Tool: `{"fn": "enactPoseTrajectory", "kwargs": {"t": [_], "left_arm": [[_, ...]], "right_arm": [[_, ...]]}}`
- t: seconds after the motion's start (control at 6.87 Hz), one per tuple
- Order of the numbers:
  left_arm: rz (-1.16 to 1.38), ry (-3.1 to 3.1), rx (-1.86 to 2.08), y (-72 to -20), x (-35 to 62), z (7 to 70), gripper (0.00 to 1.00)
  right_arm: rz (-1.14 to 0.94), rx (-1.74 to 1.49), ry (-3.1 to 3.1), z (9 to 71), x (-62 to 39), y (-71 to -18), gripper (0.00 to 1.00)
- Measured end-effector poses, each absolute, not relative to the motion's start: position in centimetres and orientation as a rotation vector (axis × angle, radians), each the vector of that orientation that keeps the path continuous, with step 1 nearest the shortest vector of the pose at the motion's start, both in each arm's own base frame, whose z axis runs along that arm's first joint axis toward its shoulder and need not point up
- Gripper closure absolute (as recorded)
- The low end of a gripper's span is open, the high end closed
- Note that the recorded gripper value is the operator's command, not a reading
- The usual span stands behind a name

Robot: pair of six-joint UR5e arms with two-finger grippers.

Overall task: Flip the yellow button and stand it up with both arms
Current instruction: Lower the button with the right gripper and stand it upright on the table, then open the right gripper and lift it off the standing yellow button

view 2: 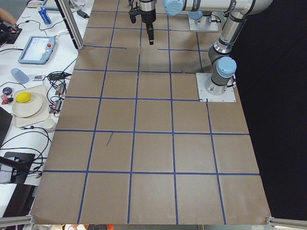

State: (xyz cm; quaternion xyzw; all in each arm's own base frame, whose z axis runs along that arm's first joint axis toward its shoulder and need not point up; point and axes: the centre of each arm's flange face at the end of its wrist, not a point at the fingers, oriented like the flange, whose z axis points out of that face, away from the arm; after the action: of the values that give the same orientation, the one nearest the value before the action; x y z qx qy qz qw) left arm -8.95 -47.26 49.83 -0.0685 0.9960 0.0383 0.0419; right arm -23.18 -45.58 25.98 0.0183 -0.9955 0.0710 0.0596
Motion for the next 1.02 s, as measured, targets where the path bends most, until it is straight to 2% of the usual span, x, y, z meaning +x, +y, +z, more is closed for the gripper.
{"fn": "enactPoseTrajectory", "kwargs": {"t": [0.29, 0.58, 1.02], "left_arm": [[0.118, 3.052, -0.205, -46.2, -9.2, 50.0, 0.00], [0.165, 3.056, -0.160, -45.3, -10.0, 48.0, 0.00], [0.127, 3.126, -0.051, -45.3, -12.8, 46.4, 0.00]], "right_arm": [[0.248, 0.052, -2.973, 24.0, -23.4, -44.0, 0.90], [0.283, 0.044, -2.941, 22.4, -22.6, -42.6, 0.01], [0.294, 0.098, -2.978, 22.0, -22.0, -42.4, 0.00]]}}
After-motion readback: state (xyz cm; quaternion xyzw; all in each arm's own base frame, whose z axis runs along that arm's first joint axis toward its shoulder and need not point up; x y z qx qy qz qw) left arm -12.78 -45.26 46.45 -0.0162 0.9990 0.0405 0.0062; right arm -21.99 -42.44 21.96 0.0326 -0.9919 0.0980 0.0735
